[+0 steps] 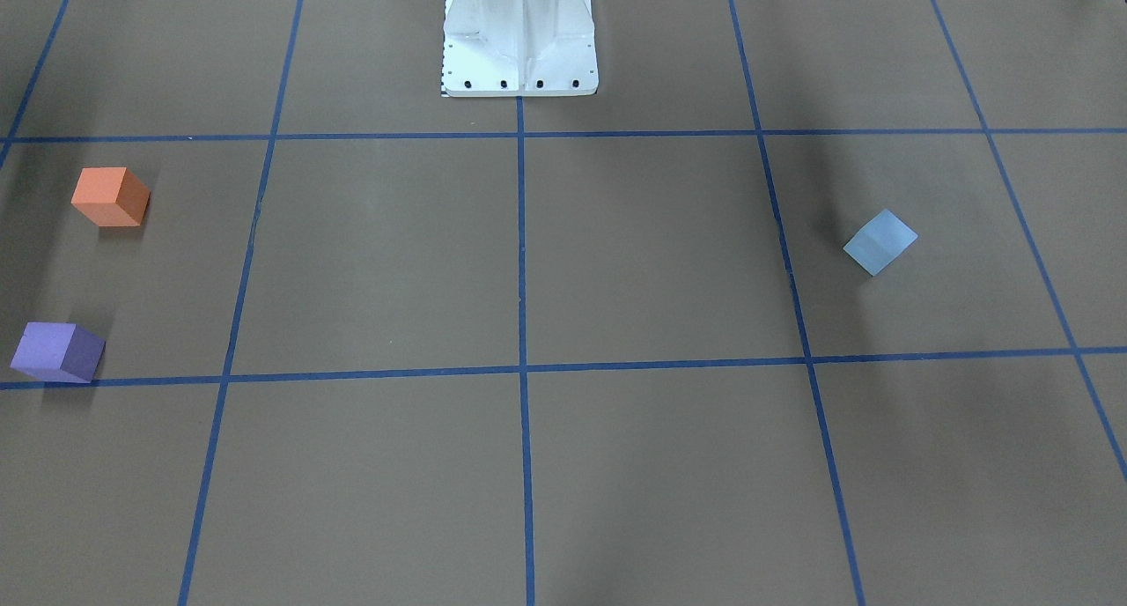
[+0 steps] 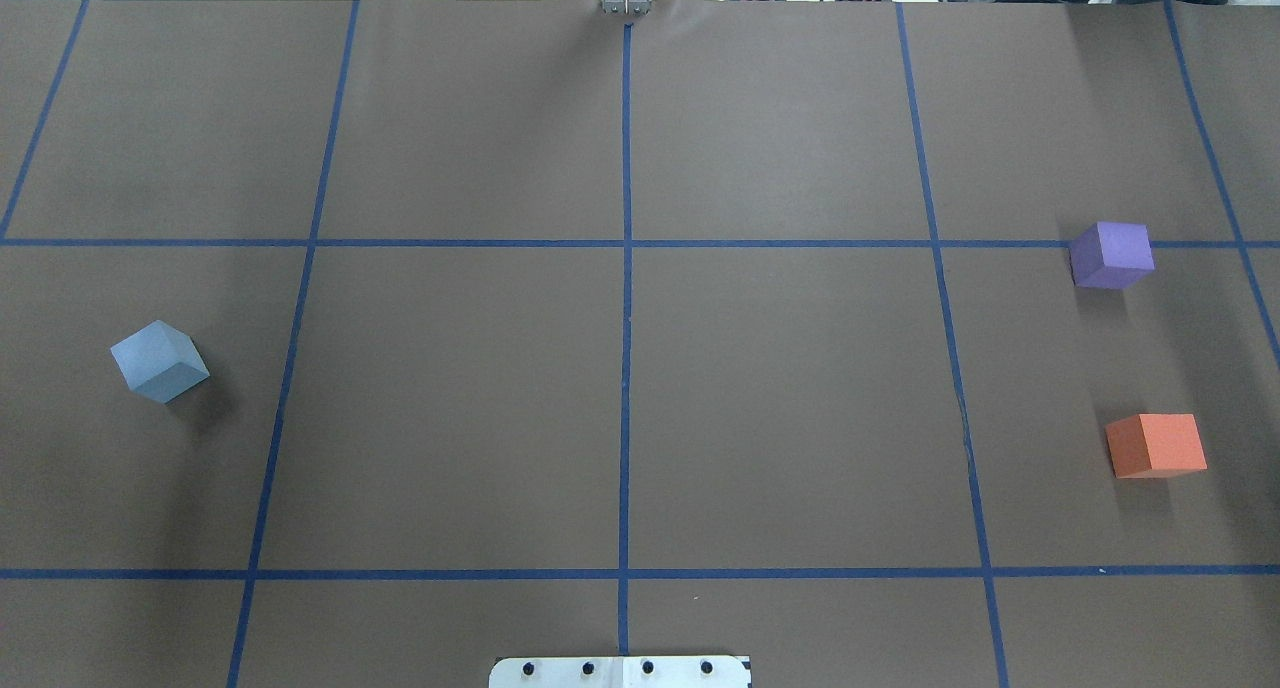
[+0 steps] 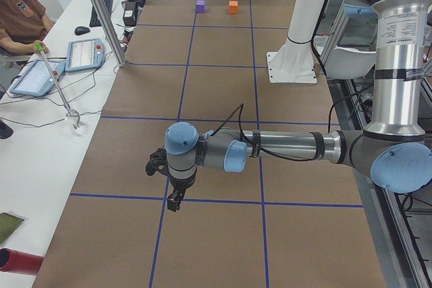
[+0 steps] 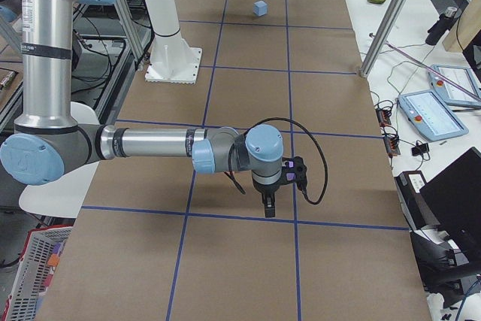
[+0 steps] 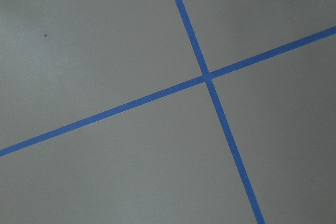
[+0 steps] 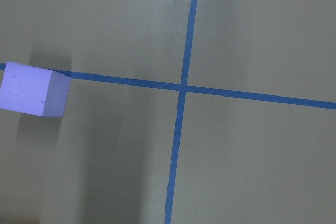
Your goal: Place blue block between orange and purple blocks
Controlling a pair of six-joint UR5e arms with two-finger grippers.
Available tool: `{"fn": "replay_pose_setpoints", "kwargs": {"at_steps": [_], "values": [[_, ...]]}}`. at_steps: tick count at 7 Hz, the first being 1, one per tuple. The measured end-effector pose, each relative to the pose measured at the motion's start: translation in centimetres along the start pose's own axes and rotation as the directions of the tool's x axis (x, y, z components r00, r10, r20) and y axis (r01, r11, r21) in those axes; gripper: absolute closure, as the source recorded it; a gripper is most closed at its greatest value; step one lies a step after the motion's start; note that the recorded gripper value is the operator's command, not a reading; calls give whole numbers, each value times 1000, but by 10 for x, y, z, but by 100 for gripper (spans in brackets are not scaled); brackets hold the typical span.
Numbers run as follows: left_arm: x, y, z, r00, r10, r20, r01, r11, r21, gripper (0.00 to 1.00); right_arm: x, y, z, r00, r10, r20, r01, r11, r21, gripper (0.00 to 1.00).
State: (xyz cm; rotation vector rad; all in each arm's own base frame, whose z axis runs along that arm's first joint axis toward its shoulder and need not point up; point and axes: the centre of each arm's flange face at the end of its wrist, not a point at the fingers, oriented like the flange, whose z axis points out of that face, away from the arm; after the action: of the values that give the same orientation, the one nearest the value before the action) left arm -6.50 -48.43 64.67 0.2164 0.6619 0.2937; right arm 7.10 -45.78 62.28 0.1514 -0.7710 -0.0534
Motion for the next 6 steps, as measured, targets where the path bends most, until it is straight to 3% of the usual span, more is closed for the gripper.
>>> {"fn": "replay_pose_setpoints", "kwargs": {"at_steps": [3, 6], "values": [[8, -8, -12, 1000, 12, 6, -12, 1000, 20, 0, -1, 0, -1, 1000, 0, 7, 0, 1000, 3, 0], [40, -29, -45, 1000, 26, 14, -27, 996, 87, 0, -3, -1, -3, 1000, -5, 10, 5, 1000, 9, 0]]}}
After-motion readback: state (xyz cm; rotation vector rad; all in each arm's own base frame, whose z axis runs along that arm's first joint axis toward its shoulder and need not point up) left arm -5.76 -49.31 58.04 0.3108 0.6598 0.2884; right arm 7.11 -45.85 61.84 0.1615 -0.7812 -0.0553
